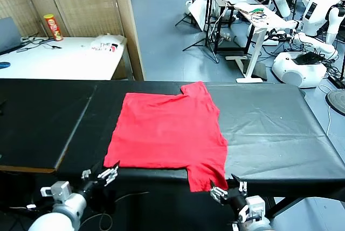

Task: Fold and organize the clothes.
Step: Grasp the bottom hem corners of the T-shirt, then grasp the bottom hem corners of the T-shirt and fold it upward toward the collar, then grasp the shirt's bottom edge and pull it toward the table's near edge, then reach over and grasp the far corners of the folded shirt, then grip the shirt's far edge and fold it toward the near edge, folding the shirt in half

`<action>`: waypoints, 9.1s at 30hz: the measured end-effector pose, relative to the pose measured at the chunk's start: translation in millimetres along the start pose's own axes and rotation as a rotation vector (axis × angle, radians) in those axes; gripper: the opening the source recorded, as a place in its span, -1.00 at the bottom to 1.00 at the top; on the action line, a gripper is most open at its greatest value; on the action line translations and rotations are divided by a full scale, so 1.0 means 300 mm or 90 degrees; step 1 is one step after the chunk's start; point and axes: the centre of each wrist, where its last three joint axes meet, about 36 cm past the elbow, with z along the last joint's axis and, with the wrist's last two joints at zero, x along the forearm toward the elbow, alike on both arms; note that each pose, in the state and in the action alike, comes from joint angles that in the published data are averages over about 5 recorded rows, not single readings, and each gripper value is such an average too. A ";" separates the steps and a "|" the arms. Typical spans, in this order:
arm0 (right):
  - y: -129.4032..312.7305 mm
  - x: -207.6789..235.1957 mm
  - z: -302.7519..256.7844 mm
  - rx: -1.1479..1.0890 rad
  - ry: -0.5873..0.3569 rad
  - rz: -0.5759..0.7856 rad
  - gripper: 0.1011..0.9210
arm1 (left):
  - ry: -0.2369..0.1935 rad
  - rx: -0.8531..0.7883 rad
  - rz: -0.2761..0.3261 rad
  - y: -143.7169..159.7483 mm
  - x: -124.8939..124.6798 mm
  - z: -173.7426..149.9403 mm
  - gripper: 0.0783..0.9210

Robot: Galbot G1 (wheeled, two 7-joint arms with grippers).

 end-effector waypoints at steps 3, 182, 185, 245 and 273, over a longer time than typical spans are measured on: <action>0.002 -0.005 0.005 -0.002 0.001 0.000 0.21 | 0.001 0.003 -0.006 0.002 -0.005 0.003 0.71; -0.252 -0.935 -0.663 0.002 -0.098 0.027 0.70 | -0.005 -0.109 -0.046 -0.027 -0.741 -0.476 0.71; -0.251 -0.972 -0.681 -0.004 -0.084 0.031 0.70 | 0.008 -0.106 -0.049 -0.023 -0.788 -0.492 0.71; -0.288 -0.551 -0.417 0.064 -0.132 -0.042 -0.95 | -0.046 -0.164 -0.036 0.043 -0.491 -0.421 -0.88; -0.204 -0.345 -0.346 0.112 -0.017 -0.040 -0.95 | 0.014 -0.205 -0.041 0.035 -0.222 -0.201 -0.88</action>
